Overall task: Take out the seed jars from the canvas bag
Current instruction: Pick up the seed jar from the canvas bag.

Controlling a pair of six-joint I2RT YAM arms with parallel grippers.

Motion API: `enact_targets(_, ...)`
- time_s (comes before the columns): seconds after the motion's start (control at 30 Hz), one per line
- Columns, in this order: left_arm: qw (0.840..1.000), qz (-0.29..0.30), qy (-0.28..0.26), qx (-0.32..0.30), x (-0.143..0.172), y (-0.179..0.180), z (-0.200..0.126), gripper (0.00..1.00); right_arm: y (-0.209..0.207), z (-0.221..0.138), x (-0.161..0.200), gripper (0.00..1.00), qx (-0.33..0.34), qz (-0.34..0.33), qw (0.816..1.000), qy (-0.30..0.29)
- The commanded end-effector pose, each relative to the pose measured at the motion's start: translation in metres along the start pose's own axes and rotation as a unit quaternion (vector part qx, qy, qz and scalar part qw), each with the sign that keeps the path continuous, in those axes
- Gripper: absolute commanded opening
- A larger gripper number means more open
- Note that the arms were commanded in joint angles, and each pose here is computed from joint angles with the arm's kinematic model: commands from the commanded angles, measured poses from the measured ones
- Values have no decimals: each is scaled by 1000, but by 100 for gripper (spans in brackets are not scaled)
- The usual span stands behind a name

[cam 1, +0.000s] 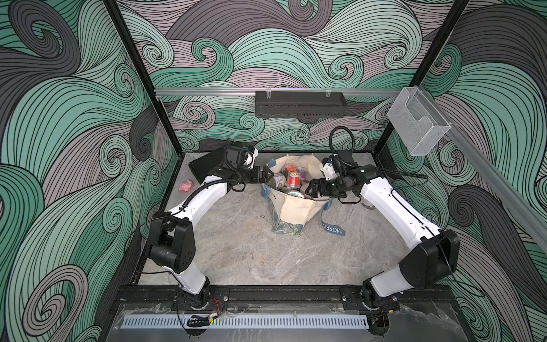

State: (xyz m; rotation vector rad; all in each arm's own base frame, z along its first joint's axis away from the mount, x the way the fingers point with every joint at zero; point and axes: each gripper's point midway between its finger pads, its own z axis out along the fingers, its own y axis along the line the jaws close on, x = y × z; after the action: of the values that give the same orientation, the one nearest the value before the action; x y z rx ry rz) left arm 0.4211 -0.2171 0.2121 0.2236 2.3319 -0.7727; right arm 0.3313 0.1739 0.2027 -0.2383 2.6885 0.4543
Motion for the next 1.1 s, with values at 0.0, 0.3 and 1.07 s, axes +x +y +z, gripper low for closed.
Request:
enact_targets(0.0, 1000, -1, -5, 10, -10, -7, -3, 95, -3, -6, -4, 96, 28, -8, 1000, -5)
enact_targets(0.3, 1000, -1, -6, 13, -10, -8, -3, 95, -15, -33, -33, 99, 80, -7, 994, -68)
enact_targets(1.07, 1000, -2, -6, 13, -10, -6, -2, 95, 5, 31, 16, 96, 38, -5, 998, 44)
